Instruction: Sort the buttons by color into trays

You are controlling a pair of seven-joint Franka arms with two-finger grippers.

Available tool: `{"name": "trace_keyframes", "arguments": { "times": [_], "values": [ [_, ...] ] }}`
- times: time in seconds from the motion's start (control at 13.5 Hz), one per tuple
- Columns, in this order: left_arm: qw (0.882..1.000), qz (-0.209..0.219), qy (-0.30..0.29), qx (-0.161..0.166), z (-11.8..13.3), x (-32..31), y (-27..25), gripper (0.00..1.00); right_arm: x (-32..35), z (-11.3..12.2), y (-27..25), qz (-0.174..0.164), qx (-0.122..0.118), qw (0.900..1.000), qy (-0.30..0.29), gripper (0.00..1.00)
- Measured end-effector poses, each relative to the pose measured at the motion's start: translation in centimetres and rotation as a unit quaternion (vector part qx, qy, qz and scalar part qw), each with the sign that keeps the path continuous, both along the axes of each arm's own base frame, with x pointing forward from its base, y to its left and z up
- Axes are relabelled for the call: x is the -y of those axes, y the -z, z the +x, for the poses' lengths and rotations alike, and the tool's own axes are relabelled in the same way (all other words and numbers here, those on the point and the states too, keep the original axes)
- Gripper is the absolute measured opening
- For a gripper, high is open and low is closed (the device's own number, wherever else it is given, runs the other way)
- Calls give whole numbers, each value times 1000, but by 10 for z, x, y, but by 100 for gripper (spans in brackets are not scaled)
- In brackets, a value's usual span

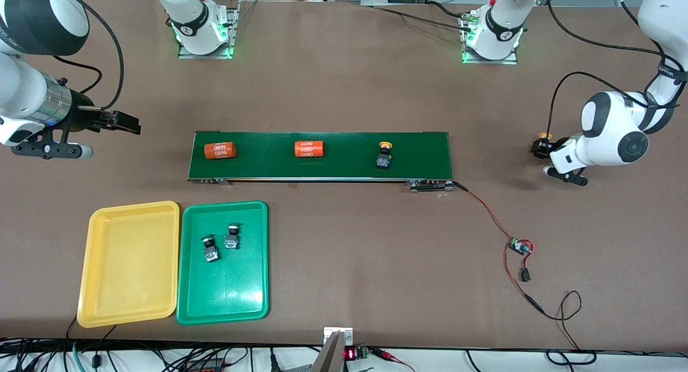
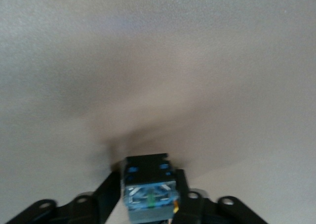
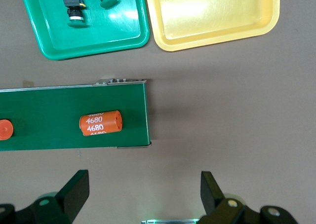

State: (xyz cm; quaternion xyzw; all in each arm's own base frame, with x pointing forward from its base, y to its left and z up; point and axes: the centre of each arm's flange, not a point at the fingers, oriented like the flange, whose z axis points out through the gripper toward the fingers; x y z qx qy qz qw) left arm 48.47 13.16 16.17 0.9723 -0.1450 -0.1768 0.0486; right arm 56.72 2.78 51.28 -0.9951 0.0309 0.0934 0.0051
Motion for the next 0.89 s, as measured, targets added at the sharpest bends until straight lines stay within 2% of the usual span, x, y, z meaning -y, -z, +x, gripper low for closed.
{"name": "trace_keyframes", "arguments": {
  "times": [0.3,0.44,0.67,0.89],
  "values": [
    [1000,1,23,17,9,6,-13,42,0,0,1,0,-2,1000,0,100],
    [998,10,41,39,24,24,-32,42,-4,-3,9,3,-11,1000,-2,100],
    [994,11,70,81,52,101,-76,42,-23,-15,27,17,-14,1000,-9,100],
    [992,16,61,107,53,216,-107,42,-44,-44,47,14,-1,1000,-2,100]
  ]
}}
